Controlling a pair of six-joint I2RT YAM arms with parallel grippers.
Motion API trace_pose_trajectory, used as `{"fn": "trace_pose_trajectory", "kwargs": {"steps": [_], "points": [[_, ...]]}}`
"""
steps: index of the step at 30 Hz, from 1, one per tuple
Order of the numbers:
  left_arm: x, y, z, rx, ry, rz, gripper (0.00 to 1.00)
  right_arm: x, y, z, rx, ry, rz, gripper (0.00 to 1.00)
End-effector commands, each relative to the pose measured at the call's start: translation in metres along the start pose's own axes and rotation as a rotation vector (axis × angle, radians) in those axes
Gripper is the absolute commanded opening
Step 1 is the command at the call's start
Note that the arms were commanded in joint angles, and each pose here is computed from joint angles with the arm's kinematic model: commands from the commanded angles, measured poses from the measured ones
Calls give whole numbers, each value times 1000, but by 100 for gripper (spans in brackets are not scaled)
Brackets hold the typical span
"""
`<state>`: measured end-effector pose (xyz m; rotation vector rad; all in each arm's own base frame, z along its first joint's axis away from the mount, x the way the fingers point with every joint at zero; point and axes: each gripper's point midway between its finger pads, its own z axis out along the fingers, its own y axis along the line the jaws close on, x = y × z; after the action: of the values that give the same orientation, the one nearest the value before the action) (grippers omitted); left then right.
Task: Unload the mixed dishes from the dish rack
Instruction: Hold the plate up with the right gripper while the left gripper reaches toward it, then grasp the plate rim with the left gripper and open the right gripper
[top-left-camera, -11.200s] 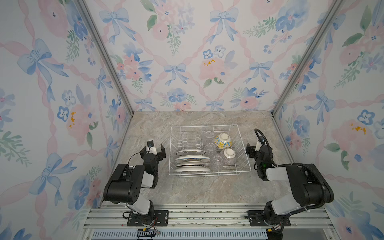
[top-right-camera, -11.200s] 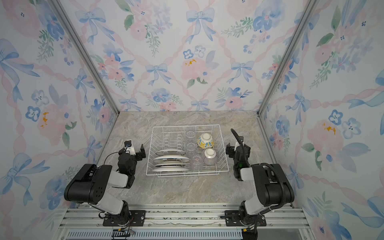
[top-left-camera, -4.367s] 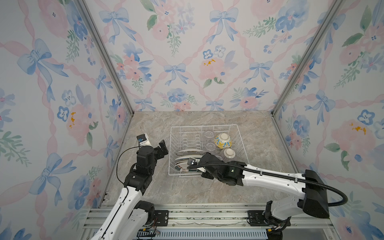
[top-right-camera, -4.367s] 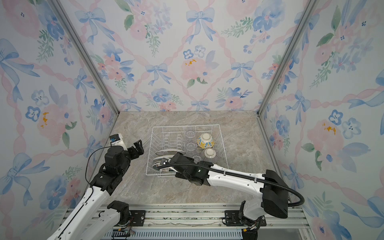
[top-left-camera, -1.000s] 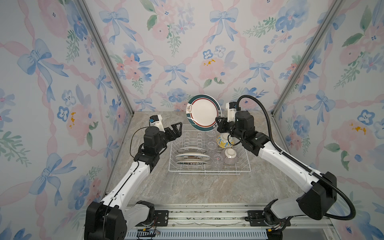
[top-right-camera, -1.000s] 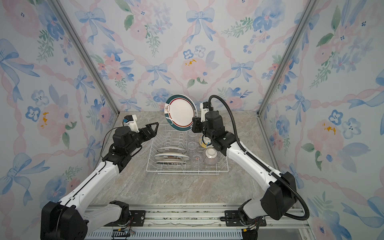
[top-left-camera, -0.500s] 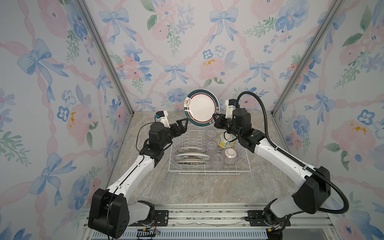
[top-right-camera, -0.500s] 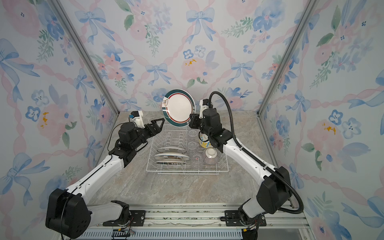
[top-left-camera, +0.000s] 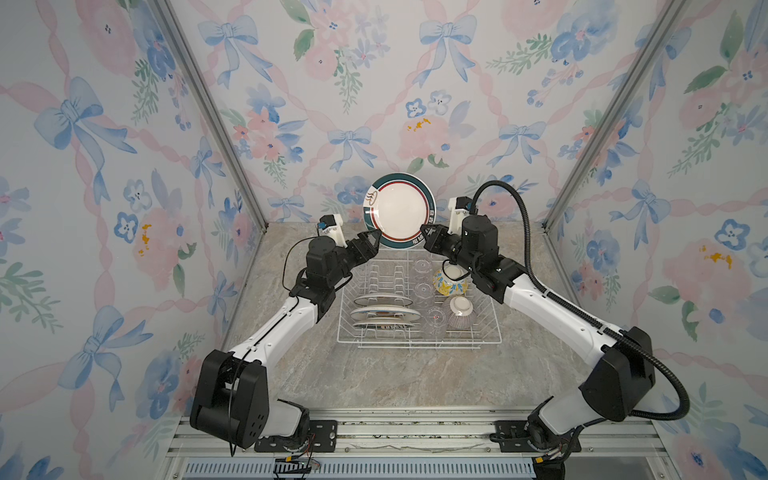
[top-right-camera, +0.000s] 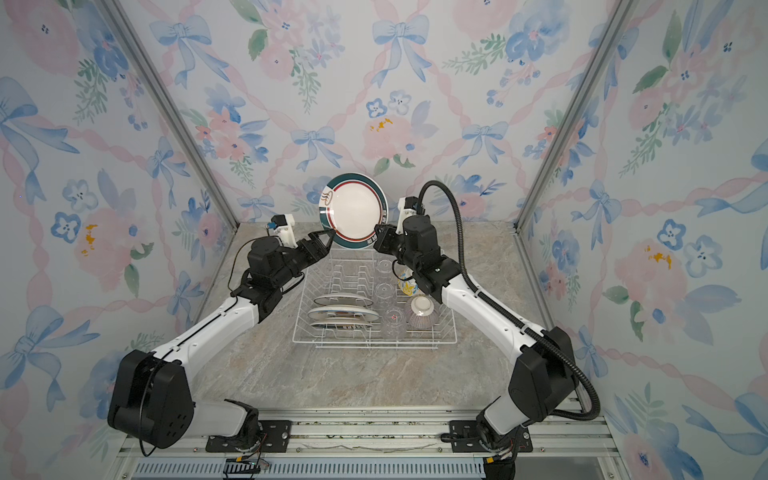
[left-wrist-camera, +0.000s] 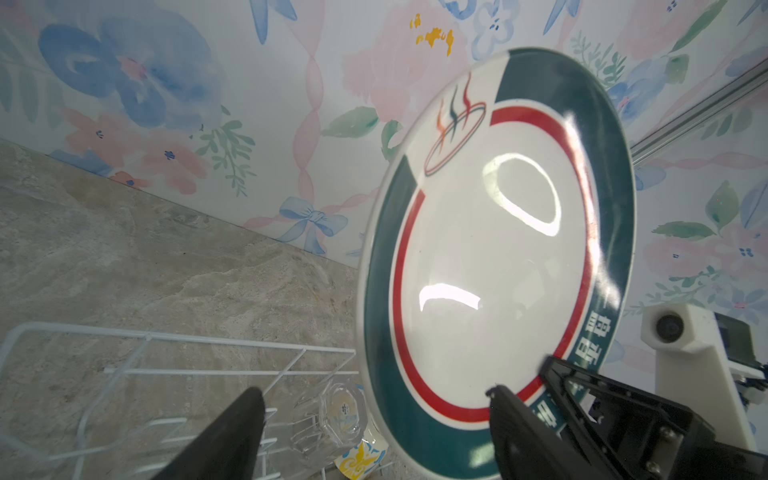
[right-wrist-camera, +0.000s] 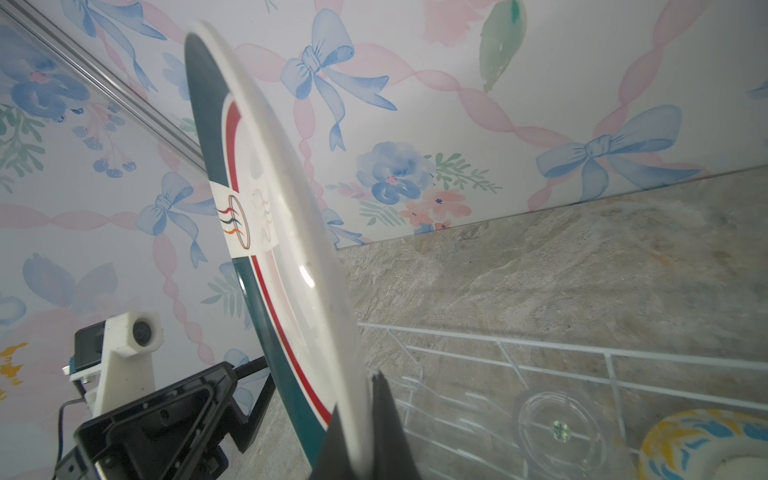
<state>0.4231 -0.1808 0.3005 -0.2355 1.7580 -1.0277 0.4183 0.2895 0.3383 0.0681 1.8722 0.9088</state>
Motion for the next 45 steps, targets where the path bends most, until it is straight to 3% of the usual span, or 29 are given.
{"fn": "trace_pose_trajectory", "kwargs": {"steps": [1,14,27,34,39,45], "points": [[-13,-22,3,76,-36,-2,79,-31,36,-5,-116,-92,37,0],[-13,-24,17,123,-31,-37,63,-24,44,-3,-139,-65,62,0],[-15,-30,20,146,-33,-55,54,-10,49,4,-165,-17,102,0],[-16,-30,16,144,-42,-44,43,-1,48,4,-168,6,100,0],[-17,-31,17,150,-40,-62,26,1,49,6,-179,15,112,0],[-17,-32,18,154,-35,-68,13,4,51,10,-191,34,115,0]]}}
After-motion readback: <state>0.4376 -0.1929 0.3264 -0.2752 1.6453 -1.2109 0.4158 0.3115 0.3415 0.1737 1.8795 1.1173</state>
